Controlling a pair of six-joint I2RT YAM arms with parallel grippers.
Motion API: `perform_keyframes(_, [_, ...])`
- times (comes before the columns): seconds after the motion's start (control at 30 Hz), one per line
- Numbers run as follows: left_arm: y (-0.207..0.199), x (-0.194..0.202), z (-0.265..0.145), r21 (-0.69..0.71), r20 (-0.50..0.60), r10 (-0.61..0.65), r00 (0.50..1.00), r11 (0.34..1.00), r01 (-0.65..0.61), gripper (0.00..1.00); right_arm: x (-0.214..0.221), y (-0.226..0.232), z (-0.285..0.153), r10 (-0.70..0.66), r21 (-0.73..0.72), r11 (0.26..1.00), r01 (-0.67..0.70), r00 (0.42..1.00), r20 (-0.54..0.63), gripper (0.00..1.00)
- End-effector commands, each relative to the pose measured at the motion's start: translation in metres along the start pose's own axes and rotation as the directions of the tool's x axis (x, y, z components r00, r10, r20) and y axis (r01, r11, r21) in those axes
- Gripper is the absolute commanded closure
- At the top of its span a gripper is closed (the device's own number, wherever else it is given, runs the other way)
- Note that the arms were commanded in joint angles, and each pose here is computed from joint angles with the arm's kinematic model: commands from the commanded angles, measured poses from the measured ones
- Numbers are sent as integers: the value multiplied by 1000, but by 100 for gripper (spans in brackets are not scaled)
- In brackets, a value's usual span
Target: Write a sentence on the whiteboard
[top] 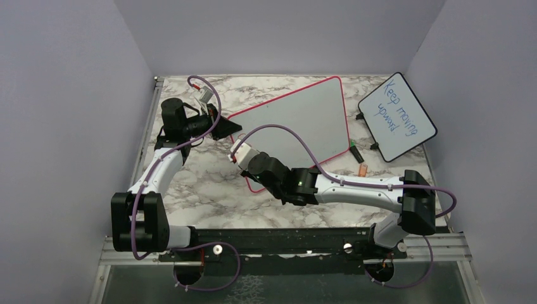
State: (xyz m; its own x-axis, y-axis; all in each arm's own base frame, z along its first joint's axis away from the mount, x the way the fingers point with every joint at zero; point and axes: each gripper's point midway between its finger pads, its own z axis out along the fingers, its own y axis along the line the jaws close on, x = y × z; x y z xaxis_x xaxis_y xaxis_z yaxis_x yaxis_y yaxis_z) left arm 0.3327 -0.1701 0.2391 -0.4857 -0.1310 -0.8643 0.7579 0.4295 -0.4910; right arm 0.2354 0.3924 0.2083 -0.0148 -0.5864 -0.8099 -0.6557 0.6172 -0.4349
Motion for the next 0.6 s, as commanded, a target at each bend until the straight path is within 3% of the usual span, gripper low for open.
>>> perform_keyframes(0.0, [13,16,4,-48,-35,34,999,998,-35,100,-21,3,1,50,-23,999,-48,997,60,99])
perform_keyframes(0.57, [13,16,4,-52,-33,36,999,998,-37,100,-35,-2,-8,108,-32,994,-104,985,133,99])
